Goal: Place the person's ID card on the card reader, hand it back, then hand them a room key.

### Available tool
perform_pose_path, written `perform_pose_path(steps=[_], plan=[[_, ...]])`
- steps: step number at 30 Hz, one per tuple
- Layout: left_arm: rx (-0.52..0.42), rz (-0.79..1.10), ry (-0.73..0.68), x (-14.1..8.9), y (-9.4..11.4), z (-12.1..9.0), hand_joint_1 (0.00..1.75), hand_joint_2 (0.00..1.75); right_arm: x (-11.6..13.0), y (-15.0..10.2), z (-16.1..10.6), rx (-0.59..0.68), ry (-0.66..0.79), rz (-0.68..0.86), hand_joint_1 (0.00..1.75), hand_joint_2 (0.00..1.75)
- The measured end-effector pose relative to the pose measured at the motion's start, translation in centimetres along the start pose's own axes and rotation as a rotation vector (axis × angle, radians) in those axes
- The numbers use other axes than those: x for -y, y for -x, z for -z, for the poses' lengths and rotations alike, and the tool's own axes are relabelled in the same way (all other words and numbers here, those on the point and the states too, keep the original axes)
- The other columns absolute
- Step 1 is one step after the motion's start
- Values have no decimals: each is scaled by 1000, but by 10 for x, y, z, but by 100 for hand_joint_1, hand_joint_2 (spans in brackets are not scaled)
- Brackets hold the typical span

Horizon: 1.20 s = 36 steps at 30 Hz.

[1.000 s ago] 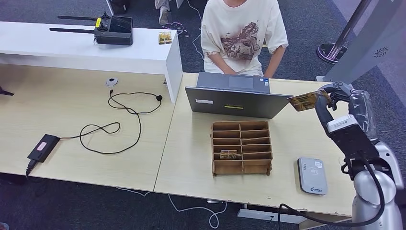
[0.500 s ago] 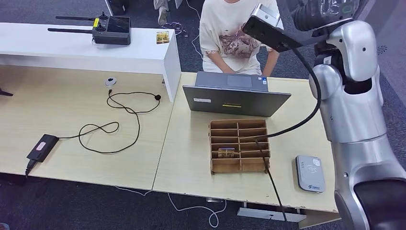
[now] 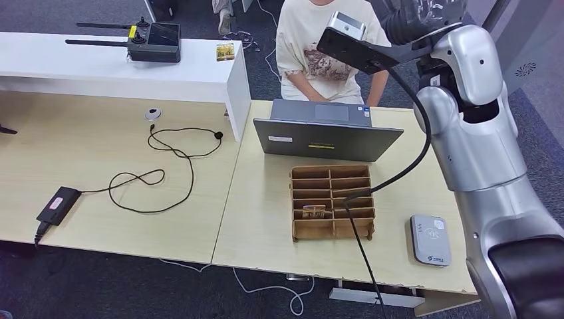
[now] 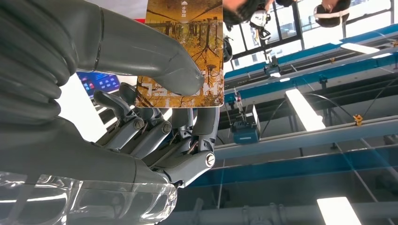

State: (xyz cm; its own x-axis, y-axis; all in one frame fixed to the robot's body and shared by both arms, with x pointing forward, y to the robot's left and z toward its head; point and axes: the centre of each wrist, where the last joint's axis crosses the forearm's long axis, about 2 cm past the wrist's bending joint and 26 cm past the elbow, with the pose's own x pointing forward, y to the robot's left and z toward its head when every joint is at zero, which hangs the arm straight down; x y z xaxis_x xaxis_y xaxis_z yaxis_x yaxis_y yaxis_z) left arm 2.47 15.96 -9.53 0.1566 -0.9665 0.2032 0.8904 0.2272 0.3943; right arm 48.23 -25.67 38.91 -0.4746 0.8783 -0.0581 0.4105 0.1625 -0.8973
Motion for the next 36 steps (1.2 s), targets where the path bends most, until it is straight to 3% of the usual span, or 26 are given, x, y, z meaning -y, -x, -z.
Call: perform_pose_path(steps=[16, 26, 36], plan=[[-1, -1, 0, 0, 0, 0, 0, 0, 2, 0, 10, -21, -44, -16, 175, 175], [2, -4, 2, 0, 0, 0, 0, 0, 2, -3, 27, -111, -99, -44, 175, 175], [9, -3, 6, 0, 0, 0, 0, 0, -9, 4, 26, -195, -177, -44, 175, 175]])
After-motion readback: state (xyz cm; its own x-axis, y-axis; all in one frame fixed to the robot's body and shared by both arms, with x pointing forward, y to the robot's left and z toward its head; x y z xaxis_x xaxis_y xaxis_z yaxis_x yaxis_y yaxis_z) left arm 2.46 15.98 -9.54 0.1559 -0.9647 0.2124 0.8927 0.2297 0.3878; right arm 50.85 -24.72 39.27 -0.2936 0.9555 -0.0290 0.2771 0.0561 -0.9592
